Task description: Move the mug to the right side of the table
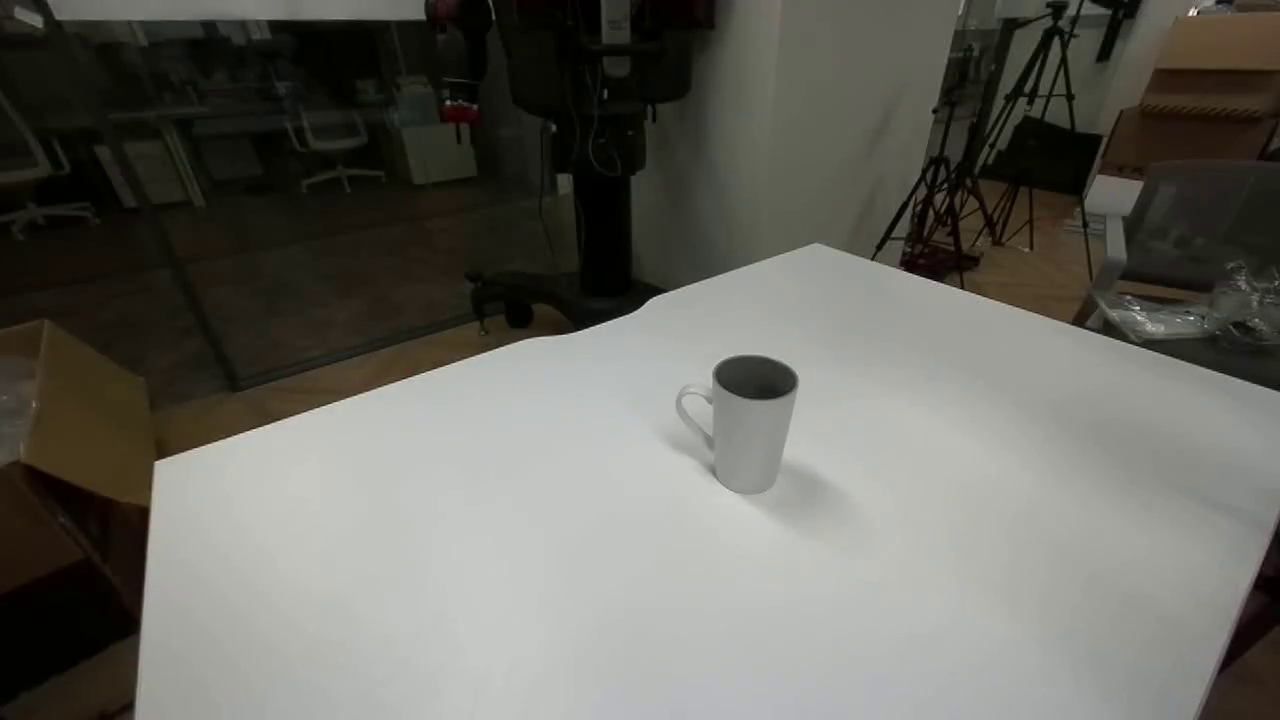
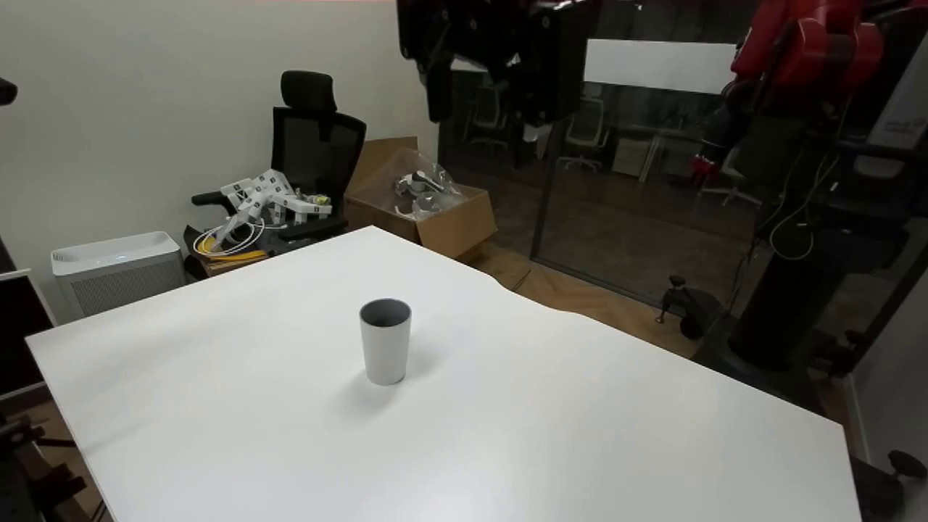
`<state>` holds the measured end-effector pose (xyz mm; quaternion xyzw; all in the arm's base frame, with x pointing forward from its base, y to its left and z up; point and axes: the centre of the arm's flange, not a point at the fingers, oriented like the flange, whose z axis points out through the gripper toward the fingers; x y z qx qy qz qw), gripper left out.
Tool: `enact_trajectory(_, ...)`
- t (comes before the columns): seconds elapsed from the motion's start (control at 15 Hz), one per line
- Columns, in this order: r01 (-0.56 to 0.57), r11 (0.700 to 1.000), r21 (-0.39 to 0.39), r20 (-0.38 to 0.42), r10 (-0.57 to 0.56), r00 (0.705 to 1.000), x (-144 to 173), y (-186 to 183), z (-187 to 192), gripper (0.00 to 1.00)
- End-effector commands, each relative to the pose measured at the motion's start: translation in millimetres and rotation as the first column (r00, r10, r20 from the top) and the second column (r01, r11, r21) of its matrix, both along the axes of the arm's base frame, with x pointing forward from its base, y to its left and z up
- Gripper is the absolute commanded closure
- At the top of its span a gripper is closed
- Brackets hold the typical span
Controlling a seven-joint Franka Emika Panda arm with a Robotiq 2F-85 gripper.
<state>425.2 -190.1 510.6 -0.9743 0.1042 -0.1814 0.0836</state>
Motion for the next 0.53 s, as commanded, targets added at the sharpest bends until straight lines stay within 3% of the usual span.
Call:
enact_trajectory(0.0, 0.178, 0.984, -0.004, 0.017, -0.177, 0.984, 49.0, -8.9, -16.8, 0.00)
enact_trajectory(0.2, 0.245, 0.969, -0.019, -0.001, -0.245, 0.970, 88.1, -11.1, -44.6, 0.00)
enact_trajectory(0.47, 0.189, 0.981, -0.041, -0.119, -0.193, 0.974, 133.5, 11.7, -92.3, 0.00)
